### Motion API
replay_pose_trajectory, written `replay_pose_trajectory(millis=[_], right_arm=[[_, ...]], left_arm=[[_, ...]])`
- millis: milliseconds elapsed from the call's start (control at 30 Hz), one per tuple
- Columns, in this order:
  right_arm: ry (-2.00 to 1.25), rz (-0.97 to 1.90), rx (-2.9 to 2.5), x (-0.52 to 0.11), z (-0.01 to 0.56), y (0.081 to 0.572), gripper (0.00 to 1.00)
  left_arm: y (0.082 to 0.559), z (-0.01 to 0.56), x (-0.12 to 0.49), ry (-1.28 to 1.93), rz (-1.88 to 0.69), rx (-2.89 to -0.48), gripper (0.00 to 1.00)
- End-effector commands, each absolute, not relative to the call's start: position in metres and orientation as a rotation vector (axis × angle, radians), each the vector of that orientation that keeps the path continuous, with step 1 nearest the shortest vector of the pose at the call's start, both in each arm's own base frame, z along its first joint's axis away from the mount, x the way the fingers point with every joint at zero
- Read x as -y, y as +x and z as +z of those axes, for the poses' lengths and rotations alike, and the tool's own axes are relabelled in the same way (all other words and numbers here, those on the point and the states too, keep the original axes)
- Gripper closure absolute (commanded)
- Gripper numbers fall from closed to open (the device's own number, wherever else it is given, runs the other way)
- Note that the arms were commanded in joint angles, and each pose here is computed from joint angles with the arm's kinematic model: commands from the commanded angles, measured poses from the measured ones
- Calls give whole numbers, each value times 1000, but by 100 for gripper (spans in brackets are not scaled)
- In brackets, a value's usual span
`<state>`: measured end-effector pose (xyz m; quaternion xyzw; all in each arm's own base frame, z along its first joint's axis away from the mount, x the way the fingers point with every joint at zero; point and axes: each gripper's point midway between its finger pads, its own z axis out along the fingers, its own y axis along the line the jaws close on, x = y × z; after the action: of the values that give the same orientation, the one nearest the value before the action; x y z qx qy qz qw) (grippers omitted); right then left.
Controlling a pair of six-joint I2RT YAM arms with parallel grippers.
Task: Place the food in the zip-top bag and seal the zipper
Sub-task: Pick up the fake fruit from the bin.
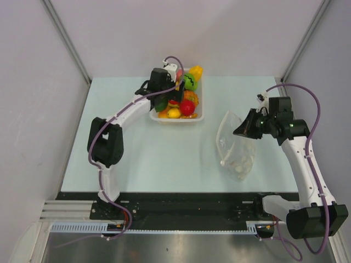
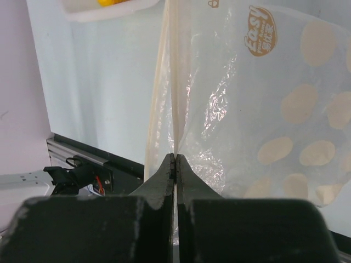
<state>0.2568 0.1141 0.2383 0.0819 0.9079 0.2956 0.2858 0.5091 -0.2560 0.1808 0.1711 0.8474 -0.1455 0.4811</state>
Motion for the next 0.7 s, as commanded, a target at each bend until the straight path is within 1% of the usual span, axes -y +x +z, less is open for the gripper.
replay_pose_trajectory(millis=[0,267,333,367,433,467,533,567,633,667], right_arm=[[181,848,-2377,-123,247,258,100],[158,876,-2378,-128,247,258,100],[158,888,-2378,-129,247,257,100],[155,893,-2377,-130,248,257,100],[144,901,-2373,-131,249,256,100],[140,906,-2375,-132,249,256,100],[129,929,-2371,-135,251,254,100],[125,941,-2367,-136,252,254,100],[110,992,-2365,-142,255,250,100],[105,1005,-2361,-143,256,249,100]], left_arm=[[519,185,270,415,-412,-2056,0],[522,165,270,400,-401,-2104,2],[522,162,270,405,-404,-2113,5],[521,162,270,408,-406,-2114,10],[520,169,271,408,-418,-2099,15],[519,177,271,408,-429,-2085,21],[517,190,271,403,-446,-2060,26],[516,197,270,401,-451,-2046,34],[513,223,268,399,-471,-1996,42],[511,232,267,398,-477,-1980,51]])
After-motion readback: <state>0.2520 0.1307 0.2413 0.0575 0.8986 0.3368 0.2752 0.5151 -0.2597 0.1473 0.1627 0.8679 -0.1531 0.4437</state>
